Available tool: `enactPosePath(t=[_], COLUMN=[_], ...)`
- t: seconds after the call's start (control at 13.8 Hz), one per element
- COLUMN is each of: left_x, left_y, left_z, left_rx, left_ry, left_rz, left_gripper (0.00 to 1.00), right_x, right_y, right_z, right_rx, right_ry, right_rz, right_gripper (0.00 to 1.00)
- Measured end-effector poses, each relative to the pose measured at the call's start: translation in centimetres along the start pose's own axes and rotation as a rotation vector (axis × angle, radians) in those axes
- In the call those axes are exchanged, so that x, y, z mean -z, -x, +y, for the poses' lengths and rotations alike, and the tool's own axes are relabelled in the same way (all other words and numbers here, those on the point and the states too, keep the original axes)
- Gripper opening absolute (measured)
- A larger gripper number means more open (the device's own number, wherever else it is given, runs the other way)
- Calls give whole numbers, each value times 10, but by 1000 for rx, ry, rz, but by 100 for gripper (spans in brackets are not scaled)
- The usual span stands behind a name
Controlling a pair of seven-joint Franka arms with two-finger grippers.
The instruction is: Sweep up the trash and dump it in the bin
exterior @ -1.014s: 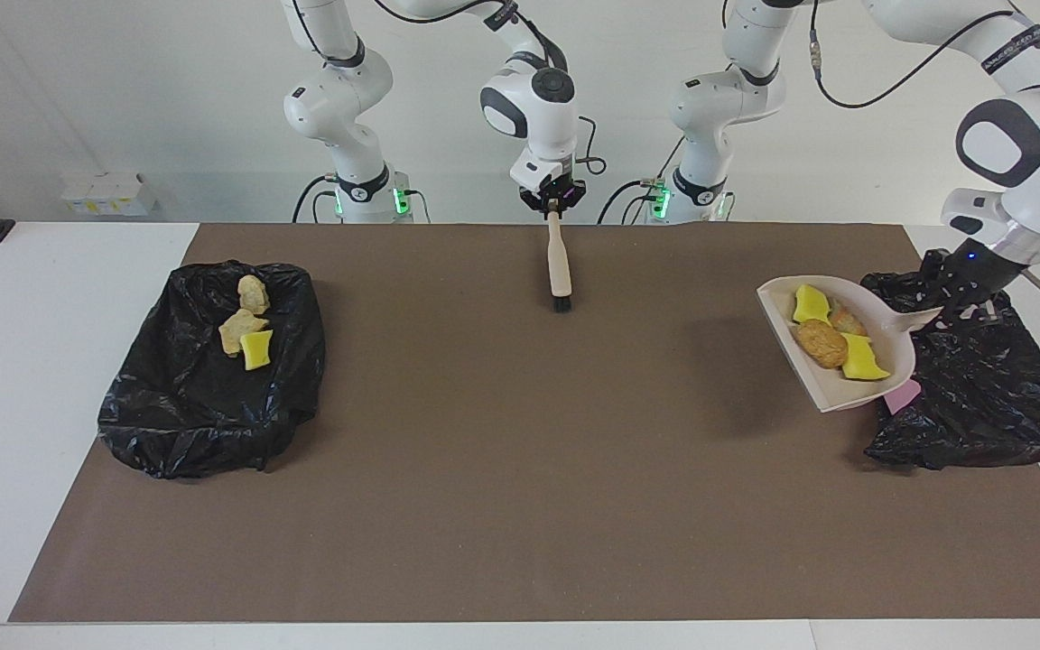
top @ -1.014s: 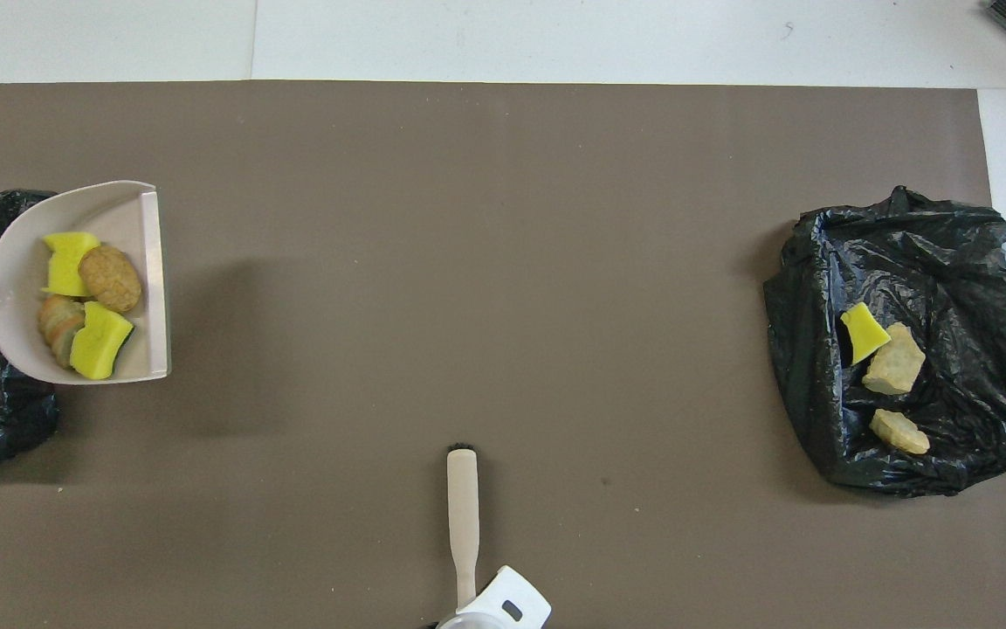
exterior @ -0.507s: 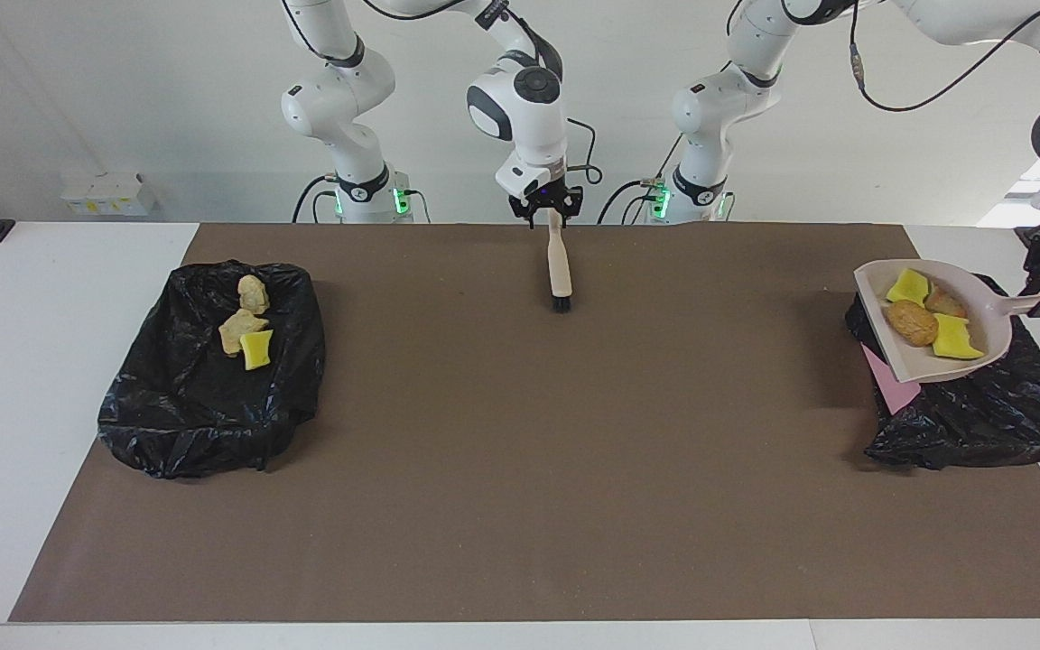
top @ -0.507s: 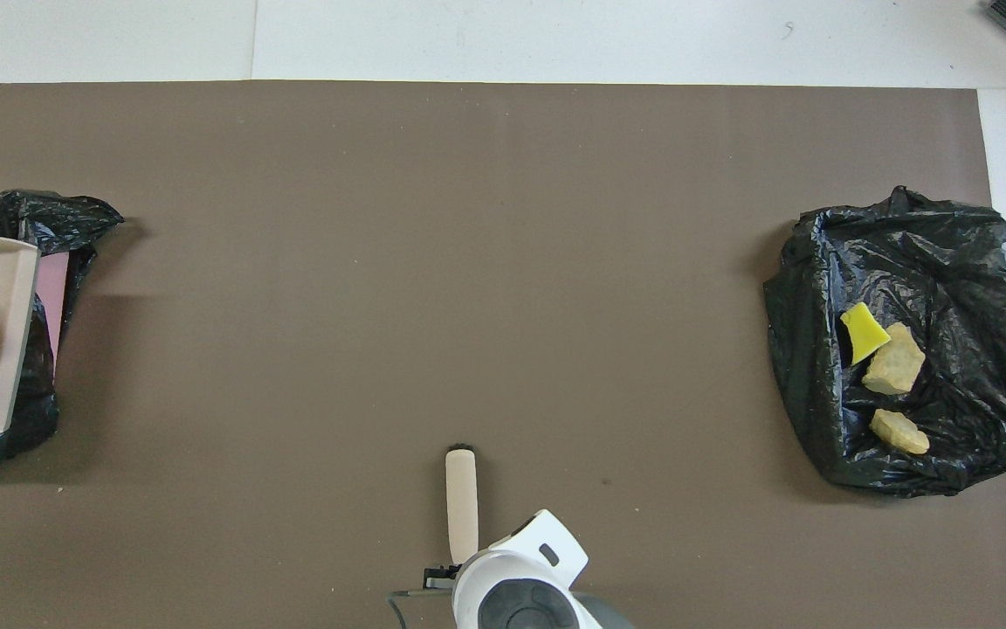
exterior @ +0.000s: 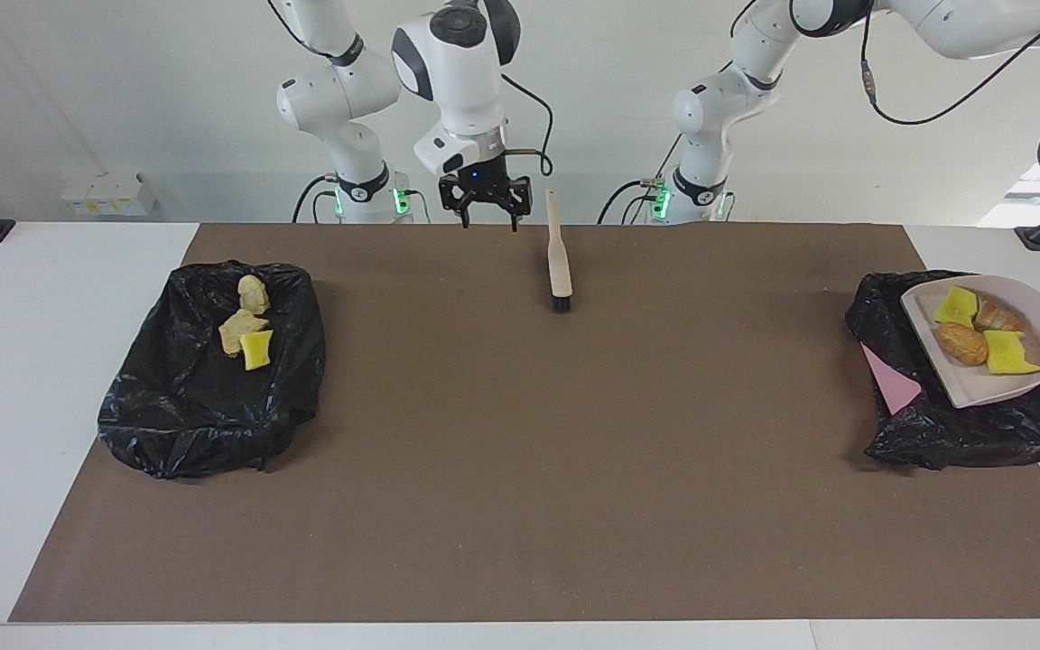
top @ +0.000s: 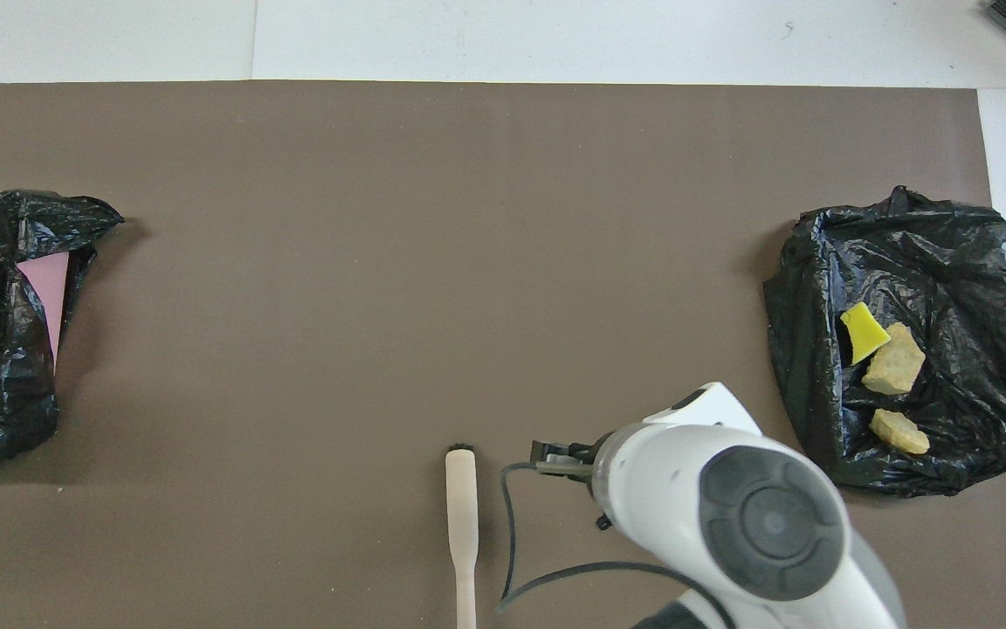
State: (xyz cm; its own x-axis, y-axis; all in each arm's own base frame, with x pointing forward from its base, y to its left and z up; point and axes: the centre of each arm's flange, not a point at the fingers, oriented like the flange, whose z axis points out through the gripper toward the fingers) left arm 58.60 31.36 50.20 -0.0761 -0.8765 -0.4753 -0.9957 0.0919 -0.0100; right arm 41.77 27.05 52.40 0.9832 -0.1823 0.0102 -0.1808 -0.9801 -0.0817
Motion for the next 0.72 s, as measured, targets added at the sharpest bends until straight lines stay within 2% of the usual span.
enactPosePath(t=[0.22,0.43,0.51,0.72], left_x=[10,26,31,51], left_y=[-2,-25,-34,-32], left_z=[-5,-4,-1,12], left_rx=[3,49,56,65], left_ry=[4,17,12,-4], left_rz=[-121,-321,-369,-423], left_gripper=[31,31,31,31], right_x=[54,87,97,123], right_y=[-55,-89,-96,-104], right_z=[53,98,106,120], right_rx=[64,130,135,110], right_ry=[-11,38,55,75], right_rz=[53,94,109,131], right_gripper=[100,100,100,100])
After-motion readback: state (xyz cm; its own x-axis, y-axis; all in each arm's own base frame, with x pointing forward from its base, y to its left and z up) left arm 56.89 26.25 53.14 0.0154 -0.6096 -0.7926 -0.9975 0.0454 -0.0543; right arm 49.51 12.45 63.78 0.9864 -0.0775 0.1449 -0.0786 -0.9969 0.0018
